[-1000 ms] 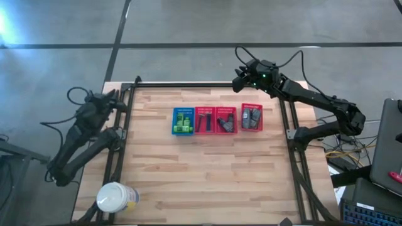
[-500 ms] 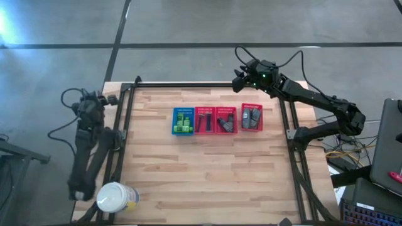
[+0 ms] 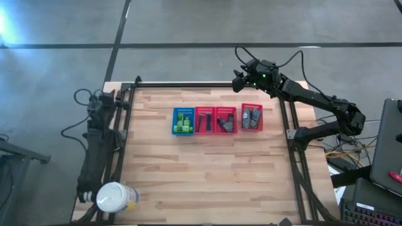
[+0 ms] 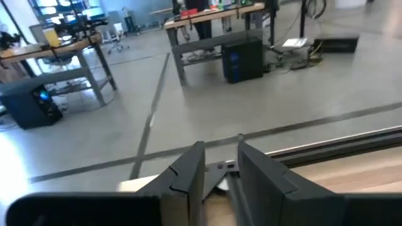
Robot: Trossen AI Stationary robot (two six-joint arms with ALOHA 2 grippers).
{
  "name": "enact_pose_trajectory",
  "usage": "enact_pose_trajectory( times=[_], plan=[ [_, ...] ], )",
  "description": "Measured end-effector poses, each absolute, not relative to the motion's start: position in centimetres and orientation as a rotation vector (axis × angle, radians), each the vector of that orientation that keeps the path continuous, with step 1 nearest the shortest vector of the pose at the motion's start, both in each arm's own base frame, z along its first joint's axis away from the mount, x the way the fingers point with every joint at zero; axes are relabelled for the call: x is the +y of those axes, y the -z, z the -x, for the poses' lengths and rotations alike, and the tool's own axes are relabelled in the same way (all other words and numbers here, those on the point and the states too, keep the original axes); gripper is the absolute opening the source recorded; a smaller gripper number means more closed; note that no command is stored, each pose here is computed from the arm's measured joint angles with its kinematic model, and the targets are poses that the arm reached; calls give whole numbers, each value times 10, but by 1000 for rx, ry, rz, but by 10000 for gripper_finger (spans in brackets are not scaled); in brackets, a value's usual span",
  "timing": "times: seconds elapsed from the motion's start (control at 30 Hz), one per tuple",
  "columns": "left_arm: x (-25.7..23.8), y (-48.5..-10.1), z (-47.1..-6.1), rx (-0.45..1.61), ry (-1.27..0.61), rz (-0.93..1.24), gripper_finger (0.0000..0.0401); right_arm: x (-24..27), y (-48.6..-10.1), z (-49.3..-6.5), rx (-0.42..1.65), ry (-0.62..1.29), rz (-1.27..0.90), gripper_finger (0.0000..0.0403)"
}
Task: Pick & Place Travel size toiletries
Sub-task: Return to Home Position
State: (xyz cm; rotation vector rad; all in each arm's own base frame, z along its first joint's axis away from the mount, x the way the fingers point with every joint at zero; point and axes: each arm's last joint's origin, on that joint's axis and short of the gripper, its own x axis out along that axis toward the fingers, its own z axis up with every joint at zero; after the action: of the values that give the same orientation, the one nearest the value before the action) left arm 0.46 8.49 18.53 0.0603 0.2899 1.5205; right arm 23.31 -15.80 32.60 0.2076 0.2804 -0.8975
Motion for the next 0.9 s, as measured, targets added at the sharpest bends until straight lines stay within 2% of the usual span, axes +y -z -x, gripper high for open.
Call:
enact_pose_trajectory(
  times=[0.1, 0.3, 0.9],
  plan=[
    [93, -171, -5, 201, -1530, -81, 104, -158, -326, -233, 280, 897, -208, 199],
    [96, -177, -6, 43, -1543, -231, 106, -158, -326, -233, 280, 897, -207, 208],
    [96, -175, -9, 52, -1512, -218, 106, -158, -326, -233, 280, 897, -207, 242]
  ],
)
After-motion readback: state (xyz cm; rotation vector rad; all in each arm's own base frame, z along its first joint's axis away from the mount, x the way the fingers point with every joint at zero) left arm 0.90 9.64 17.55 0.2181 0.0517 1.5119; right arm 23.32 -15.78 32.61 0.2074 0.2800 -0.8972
